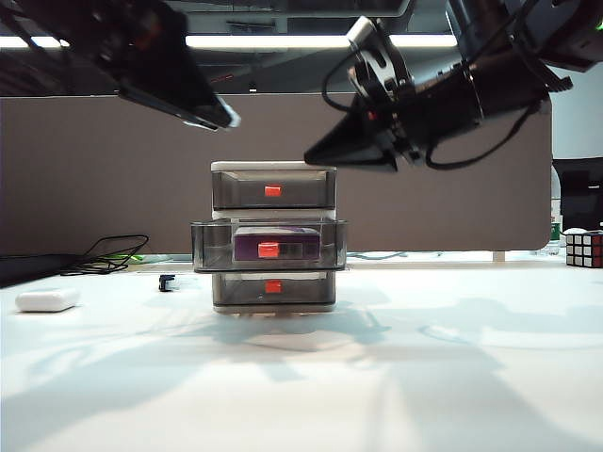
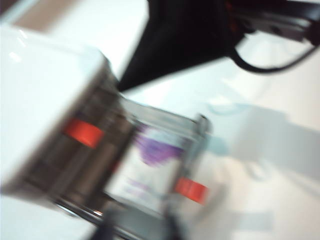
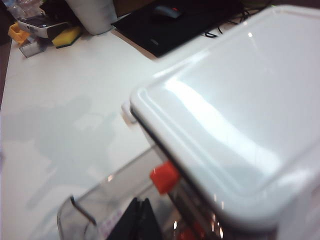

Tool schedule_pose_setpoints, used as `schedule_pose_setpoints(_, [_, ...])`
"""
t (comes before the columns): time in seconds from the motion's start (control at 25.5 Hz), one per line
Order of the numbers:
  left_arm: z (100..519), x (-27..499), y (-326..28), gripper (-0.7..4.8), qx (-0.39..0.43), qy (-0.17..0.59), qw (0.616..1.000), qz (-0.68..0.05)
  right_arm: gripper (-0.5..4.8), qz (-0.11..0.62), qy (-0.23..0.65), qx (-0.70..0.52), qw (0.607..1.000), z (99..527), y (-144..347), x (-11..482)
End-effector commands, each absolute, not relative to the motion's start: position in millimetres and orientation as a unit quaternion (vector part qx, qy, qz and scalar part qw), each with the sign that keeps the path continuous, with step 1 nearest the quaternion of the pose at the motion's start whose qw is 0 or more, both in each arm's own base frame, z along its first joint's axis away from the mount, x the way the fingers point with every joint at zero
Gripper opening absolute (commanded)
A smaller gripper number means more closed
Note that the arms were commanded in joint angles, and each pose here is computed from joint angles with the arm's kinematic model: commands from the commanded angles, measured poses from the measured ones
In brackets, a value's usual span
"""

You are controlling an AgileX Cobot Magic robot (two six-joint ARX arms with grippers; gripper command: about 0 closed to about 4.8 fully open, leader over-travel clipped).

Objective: Open the second layer of the drawer on the table, pick up a pack of napkins on the table and put it in, and finally close the drawer.

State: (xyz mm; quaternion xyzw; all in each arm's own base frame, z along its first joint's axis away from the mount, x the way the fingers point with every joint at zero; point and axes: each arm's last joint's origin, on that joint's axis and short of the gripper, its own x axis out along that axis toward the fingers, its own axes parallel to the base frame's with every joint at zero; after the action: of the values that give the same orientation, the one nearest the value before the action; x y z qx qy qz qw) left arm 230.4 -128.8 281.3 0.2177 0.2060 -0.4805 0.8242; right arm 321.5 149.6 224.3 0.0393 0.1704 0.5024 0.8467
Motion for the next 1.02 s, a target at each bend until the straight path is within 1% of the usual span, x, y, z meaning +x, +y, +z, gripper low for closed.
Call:
schedule_pose_setpoints(0.04, [264,225,-128,-0.06,0.174,0.300,0.788,-0.509,-0.05,0.509,0.133,0.032,0.850,246,158,328])
schedule_pose_setpoints(0.24, [242,236,-135,-0.05,0.166,0.341,0.770,-0.513,-0.05,0.496,0.122,0.028,0.859,261,166,344])
schedule_pose_setpoints(0.43, [222,251,-142,-0.05,0.158,0.356,0.768,-0.508,-0.05,0.495,0.148,0.028,0.856,254,175,365])
schedule_pose_setpoints(0.47, [216,257,-145,-0.06,0.148,0.360,0.772,-0.503,-0.05,0.494,0.157,0.029,0.854,247,179,372])
schedule_pose_setpoints(0.55, [210,264,-148,-0.05,0.154,0.357,0.783,-0.485,-0.05,0.493,0.171,0.030,0.853,236,182,377])
schedule_pose_setpoints(0.71, [206,274,-152,-0.05,0.160,0.335,0.805,-0.462,-0.05,0.488,0.189,0.030,0.851,226,183,379])
schedule_pose_setpoints(0.82, [207,281,-155,-0.05,0.168,0.308,0.825,-0.442,-0.05,0.485,0.194,0.024,0.852,223,183,379])
schedule_pose_setpoints(0.9, [210,286,-159,-0.06,0.172,0.275,0.840,-0.435,-0.05,0.484,0.196,0.018,0.853,222,182,379])
schedule_pose_setpoints(0.94, [212,290,-161,-0.05,0.176,0.256,0.854,-0.418,-0.05,0.484,0.198,0.016,0.853,222,182,379])
schedule_pose_setpoints(1.02, [212,296,-163,-0.05,0.178,0.231,0.869,-0.401,-0.05,0.482,0.200,0.016,0.853,221,182,379])
